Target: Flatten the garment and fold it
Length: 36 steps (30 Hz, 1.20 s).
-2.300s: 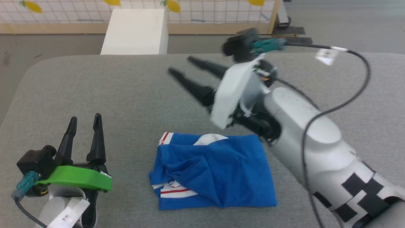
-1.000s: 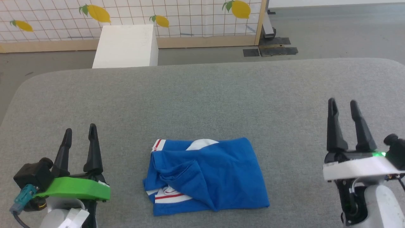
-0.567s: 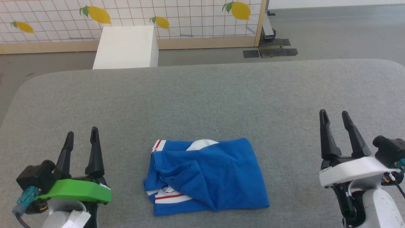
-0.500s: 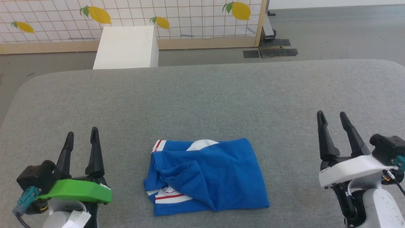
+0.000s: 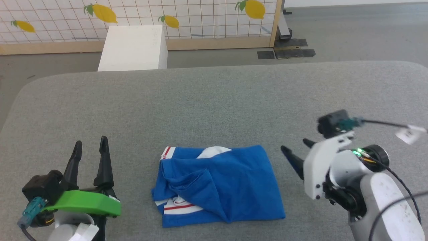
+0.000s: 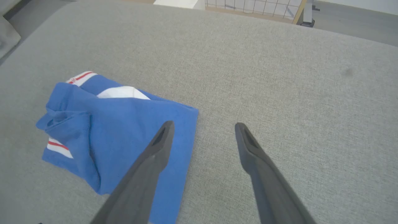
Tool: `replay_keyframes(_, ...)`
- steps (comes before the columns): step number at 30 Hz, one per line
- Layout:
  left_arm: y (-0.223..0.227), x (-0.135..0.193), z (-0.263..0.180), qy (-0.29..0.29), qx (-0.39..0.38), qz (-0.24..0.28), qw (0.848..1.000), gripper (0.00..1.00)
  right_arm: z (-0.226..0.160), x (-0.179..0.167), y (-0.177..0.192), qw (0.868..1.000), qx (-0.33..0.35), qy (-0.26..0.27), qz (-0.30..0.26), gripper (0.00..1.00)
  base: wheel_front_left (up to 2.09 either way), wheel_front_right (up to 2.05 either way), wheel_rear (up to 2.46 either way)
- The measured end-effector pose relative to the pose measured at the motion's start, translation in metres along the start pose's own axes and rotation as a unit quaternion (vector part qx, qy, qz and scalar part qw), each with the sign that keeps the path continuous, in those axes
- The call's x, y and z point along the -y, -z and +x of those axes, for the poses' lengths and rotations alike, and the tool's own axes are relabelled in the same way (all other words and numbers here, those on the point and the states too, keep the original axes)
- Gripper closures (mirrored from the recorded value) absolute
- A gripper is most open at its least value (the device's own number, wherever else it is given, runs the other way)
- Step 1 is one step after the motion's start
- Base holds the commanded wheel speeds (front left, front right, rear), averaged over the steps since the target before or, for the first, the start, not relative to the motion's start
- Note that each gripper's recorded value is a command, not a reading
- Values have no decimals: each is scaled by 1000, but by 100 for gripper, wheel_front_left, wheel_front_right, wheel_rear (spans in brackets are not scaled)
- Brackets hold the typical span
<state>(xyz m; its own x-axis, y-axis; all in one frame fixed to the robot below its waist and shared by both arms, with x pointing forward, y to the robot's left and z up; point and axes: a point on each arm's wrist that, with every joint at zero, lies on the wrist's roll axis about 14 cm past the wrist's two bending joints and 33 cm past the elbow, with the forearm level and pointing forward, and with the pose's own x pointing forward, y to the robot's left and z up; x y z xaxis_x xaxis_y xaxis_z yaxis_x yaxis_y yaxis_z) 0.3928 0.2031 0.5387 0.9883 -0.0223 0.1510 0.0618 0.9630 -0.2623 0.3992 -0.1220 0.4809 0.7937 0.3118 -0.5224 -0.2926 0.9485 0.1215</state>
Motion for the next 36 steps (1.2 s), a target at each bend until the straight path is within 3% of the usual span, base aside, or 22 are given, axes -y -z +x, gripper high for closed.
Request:
replay_keyframes(4,6,-1,1,-2,-9,-2,1000,0,7,-10,19,995,-95,-9,-31,0,0,0,0)
replay_keyframes(11,17,-7,3,-10,-24,-2,1000,0,21,-31,52,976,-204,-31,-73,0,0,0,0)
replay_keyframes(20,27,-13,11,-17,-34,-2,999,0,40,-45,97,954,-282,-48,-95,0,0,0,0)
replay_keyframes(30,38,-18,14,-20,-47,-3,999,0,52,-55,114,942,-313,-67,-106,0,0,0,0)
replay_keyframes(31,38,-18,14,-20,-47,-3,999,0,52,-56,114,941,-314,-69,-102,64,0,0,0)
replay_keyframes(32,38,-18,14,-20,-48,-3,999,0,52,-56,114,941,-314,-70,-101,77,0,0,0)
replay_keyframes(33,38,-18,14,-20,-48,-3,999,0,53,-57,113,941,-314,-71,-102,100,0,0,0)
replay_keyframes(36,38,-18,15,-19,-47,-4,999,0,54,-63,112,942,-313,-81,-94,100,0,0,0)
